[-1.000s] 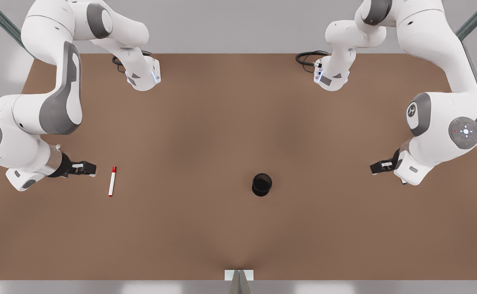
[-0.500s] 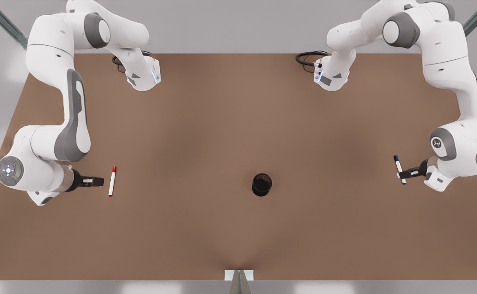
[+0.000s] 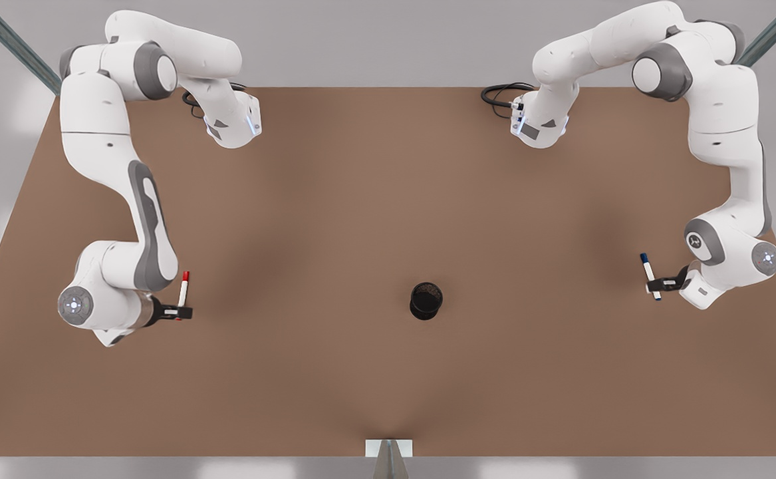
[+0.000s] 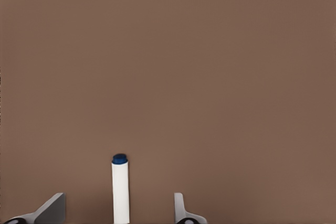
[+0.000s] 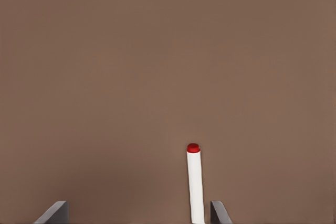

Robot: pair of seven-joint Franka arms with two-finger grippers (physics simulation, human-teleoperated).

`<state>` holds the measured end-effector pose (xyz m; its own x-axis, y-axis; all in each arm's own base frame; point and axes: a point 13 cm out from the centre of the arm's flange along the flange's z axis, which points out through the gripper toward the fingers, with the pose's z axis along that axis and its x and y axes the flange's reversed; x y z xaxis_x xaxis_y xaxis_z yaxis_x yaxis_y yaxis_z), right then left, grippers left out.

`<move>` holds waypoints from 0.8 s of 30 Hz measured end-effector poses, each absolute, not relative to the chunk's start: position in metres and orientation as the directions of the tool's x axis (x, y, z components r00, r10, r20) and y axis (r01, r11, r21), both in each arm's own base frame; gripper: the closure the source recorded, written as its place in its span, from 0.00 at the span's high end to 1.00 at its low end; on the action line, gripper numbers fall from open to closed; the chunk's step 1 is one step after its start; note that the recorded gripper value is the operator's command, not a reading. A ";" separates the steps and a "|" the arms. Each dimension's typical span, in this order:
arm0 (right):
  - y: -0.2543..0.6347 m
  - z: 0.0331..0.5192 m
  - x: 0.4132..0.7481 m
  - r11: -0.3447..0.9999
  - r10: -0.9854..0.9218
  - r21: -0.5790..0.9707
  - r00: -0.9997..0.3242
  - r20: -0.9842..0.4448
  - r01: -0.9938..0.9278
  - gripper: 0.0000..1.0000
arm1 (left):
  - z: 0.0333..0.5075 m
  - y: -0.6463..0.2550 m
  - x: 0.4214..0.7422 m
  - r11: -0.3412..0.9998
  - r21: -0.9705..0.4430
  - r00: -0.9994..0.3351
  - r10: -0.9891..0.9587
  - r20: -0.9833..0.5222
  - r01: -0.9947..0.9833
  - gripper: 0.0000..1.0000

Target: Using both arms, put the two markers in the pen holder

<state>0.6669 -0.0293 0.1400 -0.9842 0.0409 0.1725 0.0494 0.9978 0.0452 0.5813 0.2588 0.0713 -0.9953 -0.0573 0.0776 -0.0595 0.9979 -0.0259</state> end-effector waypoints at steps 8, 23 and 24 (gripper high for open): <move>-0.043 0.114 0.632 0.998 0.047 0.040 -0.978 0.204 0.057 1.00 | 0.049 0.264 0.587 0.999 -0.019 -0.998 0.045 0.048 0.045 0.96; -0.062 0.058 0.601 0.998 0.043 0.036 -0.969 0.245 0.054 0.92 | 0.041 0.271 0.589 0.990 -0.013 -0.990 0.140 0.025 0.139 0.53; -0.064 0.055 0.602 0.999 0.036 0.031 -0.970 0.239 0.045 0.84 | 0.041 0.271 0.589 0.990 -0.012 -0.989 0.144 0.025 0.144 0.53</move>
